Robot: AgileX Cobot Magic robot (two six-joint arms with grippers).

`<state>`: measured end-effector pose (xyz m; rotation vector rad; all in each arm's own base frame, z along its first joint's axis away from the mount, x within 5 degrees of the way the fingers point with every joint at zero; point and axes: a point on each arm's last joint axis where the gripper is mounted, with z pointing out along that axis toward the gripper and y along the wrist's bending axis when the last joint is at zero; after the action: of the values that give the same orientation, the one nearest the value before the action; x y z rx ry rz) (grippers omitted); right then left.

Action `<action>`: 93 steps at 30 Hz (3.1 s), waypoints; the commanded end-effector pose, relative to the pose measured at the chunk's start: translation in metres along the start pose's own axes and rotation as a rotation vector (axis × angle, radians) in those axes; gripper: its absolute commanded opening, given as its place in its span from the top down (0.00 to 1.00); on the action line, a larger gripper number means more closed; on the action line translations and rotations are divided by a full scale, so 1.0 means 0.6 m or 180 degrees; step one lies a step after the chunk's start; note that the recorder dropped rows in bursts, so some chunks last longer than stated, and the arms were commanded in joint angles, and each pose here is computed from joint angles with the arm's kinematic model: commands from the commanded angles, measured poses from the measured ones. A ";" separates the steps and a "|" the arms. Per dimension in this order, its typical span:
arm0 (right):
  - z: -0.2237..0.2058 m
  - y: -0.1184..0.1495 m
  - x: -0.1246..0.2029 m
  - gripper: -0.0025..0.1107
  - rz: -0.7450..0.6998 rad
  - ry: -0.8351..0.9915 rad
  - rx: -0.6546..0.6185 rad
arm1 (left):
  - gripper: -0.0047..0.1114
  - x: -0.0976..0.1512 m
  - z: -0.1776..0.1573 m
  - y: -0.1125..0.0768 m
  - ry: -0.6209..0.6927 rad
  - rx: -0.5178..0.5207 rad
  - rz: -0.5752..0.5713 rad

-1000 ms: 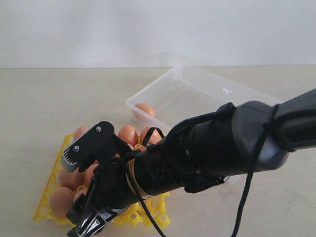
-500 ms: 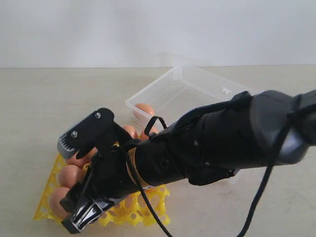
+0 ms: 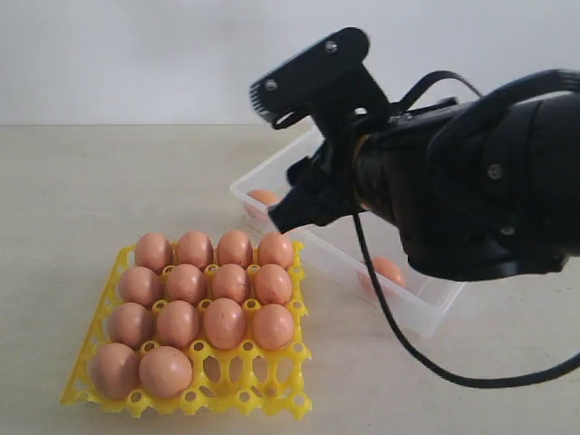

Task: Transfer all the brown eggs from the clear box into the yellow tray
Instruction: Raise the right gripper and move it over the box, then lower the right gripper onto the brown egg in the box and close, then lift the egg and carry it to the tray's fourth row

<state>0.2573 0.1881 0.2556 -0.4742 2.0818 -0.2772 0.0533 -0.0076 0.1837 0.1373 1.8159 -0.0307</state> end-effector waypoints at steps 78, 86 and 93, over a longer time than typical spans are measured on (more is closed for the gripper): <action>0.272 -0.091 0.078 0.98 0.0445 0.2376 -0.1628 | 0.92 0.001 0.000 0.000 -0.0010 0.0009 0.0012; 0.206 -0.096 0.070 0.98 0.1796 0.1073 -0.1126 | 0.92 0.001 0.000 0.000 -0.0010 0.0009 0.0012; 0.091 -0.079 0.123 0.98 0.1489 0.0302 -0.0986 | 0.92 0.001 0.000 0.000 -0.0010 0.0009 0.0012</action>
<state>0.3007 0.1129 0.1744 -0.0749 2.3994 0.3219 0.0533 -0.0076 0.1837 0.1373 1.8159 -0.0307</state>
